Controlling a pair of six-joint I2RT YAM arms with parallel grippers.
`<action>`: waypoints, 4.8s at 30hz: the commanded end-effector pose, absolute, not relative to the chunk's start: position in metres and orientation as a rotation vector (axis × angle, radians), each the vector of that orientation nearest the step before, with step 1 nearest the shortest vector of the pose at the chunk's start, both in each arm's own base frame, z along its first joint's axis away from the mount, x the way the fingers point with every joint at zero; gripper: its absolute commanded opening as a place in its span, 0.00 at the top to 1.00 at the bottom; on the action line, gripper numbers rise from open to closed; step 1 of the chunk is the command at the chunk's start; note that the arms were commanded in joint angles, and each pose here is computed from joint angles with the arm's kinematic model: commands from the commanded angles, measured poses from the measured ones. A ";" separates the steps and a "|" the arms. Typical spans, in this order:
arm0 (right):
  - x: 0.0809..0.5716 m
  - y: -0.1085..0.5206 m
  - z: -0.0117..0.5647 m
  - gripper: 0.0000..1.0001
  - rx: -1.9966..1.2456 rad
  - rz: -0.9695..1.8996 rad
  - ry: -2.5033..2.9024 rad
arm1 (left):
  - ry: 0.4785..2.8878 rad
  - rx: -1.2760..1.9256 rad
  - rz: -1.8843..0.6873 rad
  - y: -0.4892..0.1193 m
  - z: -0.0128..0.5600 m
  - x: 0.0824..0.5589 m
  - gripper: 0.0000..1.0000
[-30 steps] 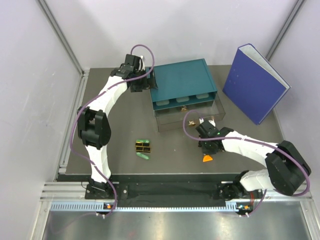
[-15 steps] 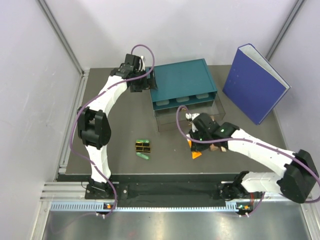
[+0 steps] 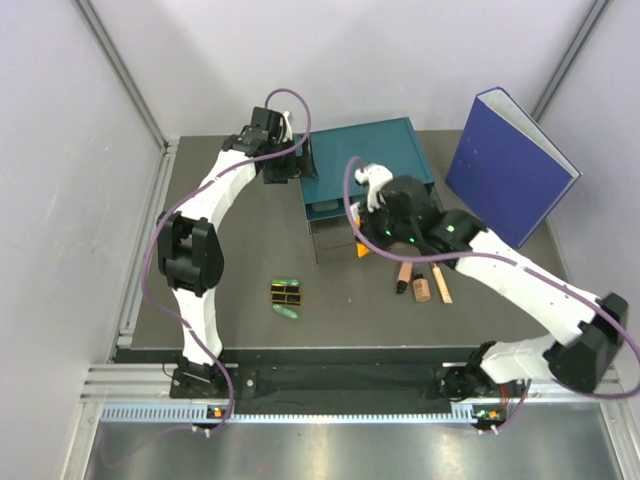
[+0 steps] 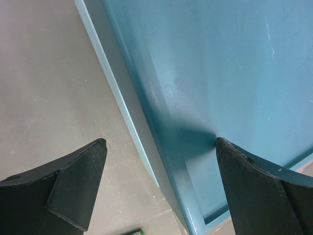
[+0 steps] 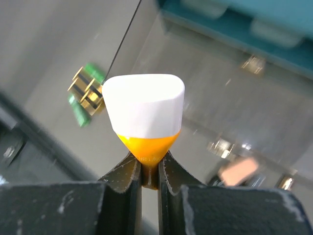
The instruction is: Organize the makeup
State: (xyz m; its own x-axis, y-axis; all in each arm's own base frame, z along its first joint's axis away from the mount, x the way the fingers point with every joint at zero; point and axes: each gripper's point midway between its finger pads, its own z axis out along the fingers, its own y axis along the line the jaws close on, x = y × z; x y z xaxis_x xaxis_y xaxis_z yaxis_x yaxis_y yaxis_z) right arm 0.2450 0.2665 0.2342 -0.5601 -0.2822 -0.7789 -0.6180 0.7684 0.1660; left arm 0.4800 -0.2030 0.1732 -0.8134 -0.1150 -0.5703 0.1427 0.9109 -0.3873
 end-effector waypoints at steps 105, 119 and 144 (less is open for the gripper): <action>0.314 0.164 0.222 1.00 -0.086 0.288 2.174 | 2.495 0.068 -0.564 -0.195 0.155 0.493 0.02; 0.381 0.205 0.208 1.00 -0.094 0.394 2.225 | 2.505 0.104 -0.513 -0.187 0.156 0.491 0.01; 0.290 0.119 0.222 0.30 0.197 0.270 2.184 | 2.517 0.106 -0.494 -0.179 0.148 0.503 0.01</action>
State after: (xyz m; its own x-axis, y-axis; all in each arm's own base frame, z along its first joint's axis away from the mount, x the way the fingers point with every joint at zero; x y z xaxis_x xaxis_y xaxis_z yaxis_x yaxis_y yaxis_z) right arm 0.3197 0.1500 0.2398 -0.5681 0.1476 -0.8096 -0.0897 0.9668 0.2392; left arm 0.5033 -0.1951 0.1730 -0.8109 -0.0630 -0.5818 0.2034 0.9018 -0.3812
